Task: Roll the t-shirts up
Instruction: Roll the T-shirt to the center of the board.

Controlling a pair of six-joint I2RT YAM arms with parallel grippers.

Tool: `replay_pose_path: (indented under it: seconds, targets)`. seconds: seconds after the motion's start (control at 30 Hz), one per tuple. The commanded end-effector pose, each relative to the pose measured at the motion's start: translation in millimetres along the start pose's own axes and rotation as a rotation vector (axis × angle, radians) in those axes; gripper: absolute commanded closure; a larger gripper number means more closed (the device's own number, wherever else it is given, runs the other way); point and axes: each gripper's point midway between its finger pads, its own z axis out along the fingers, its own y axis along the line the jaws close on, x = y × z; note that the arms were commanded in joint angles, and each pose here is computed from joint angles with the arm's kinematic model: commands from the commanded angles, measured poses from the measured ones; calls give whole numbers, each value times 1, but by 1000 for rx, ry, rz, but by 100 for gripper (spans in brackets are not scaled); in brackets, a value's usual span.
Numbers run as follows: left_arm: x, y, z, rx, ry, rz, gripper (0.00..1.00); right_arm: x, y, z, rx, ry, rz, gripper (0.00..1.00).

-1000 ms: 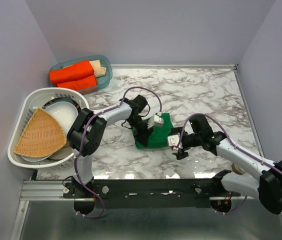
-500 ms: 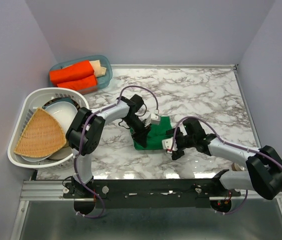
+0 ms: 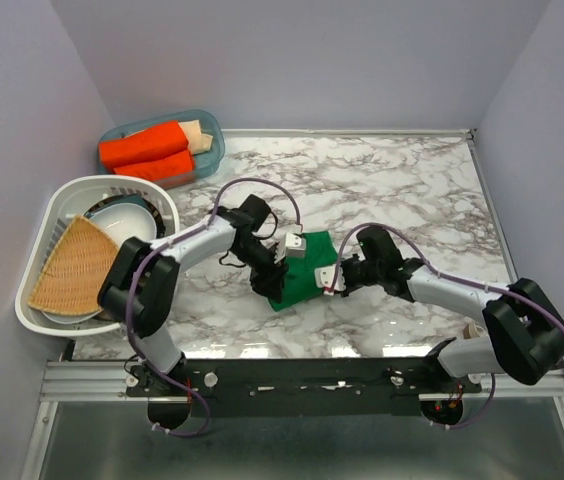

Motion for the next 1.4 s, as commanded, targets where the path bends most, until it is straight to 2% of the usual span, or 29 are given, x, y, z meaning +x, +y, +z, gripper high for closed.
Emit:
replay_pose_path:
  seconds: [0.0,0.17,0.27,0.5,0.73,0.83,0.87,0.97,1.03,1.07,1.1,1.17,1.27,1.37]
  targets:
    - [-24,9,-21,-288,-78,186,40,-17,-9,-10,-32,-19,3,76]
    - [-40,9,-21,-443,-169,243,33,-14,4,-12,-112,18,111,77]
    - [-36,2,-8,-474,-172,250,30,-12,4,-12,-111,32,147,77]
    - [-25,4,9,-534,-151,219,27,-10,0,-13,-94,58,228,77]
    - [-14,10,16,-578,-75,154,26,-7,5,-17,-72,87,320,78]
    - [-4,8,21,-553,-30,129,34,-9,8,-21,-62,85,352,78]
    - [-2,7,22,-544,-18,123,48,-9,10,-22,-67,88,366,77]
    - [0,2,25,-497,6,114,67,-9,17,-26,-85,99,392,75]
    - [0,-1,24,-449,22,83,74,-12,33,-29,-154,96,416,74]
    - [-2,-2,22,-422,22,76,82,-15,35,-31,-175,90,415,75]
    - [-10,1,21,-397,20,63,86,-21,42,-32,-213,70,430,75]
    - [-9,-6,15,-310,18,-12,93,-25,57,-39,-284,70,469,76]
    - [-15,-14,8,-195,15,-50,99,-34,68,-47,-356,54,516,79]
    - [-20,-24,2,-74,14,-71,100,-31,69,-52,-423,54,553,81]
